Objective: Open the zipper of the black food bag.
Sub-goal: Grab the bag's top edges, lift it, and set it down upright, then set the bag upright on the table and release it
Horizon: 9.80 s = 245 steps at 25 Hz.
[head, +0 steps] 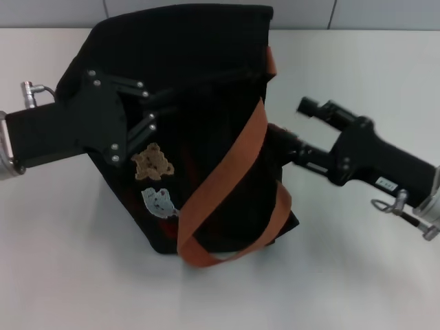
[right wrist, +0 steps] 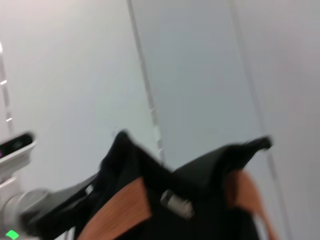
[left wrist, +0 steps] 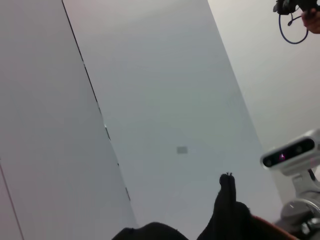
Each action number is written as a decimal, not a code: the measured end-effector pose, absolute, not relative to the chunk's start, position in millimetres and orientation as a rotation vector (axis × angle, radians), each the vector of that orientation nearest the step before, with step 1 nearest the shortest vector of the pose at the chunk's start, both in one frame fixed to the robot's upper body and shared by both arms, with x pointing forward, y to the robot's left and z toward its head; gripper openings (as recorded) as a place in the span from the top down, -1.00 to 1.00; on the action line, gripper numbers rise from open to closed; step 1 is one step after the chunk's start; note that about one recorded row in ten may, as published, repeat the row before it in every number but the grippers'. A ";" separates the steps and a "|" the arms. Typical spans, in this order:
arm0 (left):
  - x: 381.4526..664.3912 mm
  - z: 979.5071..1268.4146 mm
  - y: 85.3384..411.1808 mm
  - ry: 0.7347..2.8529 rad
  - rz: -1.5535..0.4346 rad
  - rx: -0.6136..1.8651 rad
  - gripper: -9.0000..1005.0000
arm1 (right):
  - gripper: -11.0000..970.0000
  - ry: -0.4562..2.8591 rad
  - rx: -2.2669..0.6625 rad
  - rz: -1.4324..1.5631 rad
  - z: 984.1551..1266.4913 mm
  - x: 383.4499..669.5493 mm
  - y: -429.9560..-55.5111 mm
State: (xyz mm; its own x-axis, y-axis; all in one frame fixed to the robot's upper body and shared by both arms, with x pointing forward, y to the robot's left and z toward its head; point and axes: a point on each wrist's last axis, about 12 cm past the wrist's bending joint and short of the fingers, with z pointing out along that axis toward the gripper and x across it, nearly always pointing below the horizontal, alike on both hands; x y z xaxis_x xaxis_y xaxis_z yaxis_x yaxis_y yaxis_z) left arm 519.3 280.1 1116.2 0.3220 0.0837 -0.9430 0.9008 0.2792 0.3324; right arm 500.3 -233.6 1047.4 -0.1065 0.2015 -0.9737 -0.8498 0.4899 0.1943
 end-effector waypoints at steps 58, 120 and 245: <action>531.5 1102.7 253.3 1.157 -0.779 1.181 0.84 | -0.58 1.182 -0.699 0.457 1028.3 466.6 -191.8; 531.2 1096.3 248.0 1.159 -0.781 1.171 0.84 | 0.50 1.077 -0.773 0.245 1029.6 452.2 -175.3; 509.2 1060.4 312.5 1.336 -0.485 0.461 0.72 | 0.59 1.355 -0.340 0.184 1023.0 491.2 -251.2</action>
